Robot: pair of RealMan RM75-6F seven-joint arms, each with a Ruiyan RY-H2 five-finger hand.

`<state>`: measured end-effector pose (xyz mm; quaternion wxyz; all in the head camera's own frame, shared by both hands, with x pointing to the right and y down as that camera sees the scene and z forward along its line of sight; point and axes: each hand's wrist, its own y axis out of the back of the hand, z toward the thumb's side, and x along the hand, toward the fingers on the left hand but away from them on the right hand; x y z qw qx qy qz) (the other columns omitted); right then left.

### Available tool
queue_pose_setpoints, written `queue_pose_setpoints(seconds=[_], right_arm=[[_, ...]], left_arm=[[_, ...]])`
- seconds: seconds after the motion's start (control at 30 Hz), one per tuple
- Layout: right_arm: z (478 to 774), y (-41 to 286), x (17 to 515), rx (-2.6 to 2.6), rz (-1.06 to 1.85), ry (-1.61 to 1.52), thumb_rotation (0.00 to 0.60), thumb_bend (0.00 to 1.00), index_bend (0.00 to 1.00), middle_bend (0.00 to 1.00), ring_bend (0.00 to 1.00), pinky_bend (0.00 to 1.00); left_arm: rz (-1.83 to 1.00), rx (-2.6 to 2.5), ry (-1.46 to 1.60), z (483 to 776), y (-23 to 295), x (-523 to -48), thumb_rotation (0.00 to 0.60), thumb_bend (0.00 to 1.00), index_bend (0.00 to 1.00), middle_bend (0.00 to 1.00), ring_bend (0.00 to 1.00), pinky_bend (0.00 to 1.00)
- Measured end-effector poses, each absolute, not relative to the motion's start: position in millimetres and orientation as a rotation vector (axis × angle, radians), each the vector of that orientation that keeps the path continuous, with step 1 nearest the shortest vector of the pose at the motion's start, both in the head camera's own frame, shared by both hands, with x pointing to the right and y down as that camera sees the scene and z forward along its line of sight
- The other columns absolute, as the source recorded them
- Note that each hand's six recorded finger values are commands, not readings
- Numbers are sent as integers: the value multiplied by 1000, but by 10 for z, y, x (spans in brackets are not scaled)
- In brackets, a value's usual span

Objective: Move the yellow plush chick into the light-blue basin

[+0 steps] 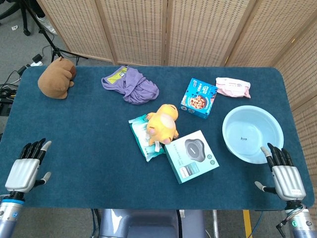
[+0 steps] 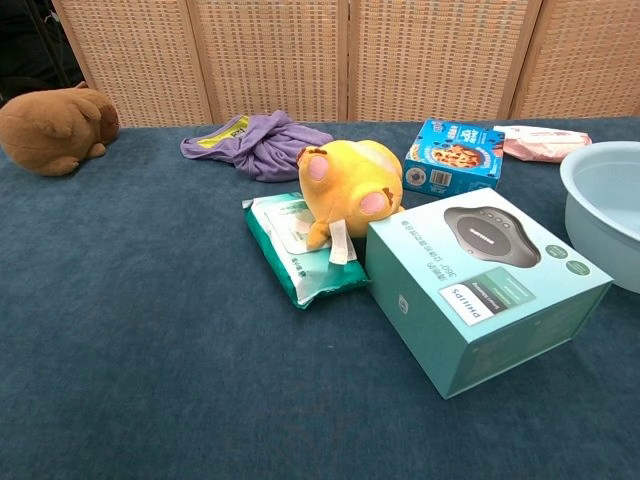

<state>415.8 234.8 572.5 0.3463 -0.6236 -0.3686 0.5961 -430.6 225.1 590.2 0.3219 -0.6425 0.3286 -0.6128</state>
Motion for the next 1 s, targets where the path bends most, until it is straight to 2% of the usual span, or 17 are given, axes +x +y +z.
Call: queue_pose_setpoints(seconds=[0.27,0.47,0.77,1.0], right_arm=[[5578,2057,3841,-1628,1469,-958,600,0,0,0,0,0],[5442,1560,3211,-1818,1333,-1058,600,0,0,0,0,0],[5651,1025,2723,-2098,1428,-1179,600,0,0,0,0,0],[5804,683,2084,-2354,1483,-1218,600,0,0,0,0,0]], left_arm=[[-1616,-1726,913,5975,2214,-4389,600,285,0,0,0,0],[-1644,-1760,921,6063,2202,-4450,600,285,0,0,0,0],[-1677,-1803,918,6181,2194,-4499,600,289,0,0,0,0],[-1703,-1826,916,6256,2185,-4535,600,291,0,0,0,0]])
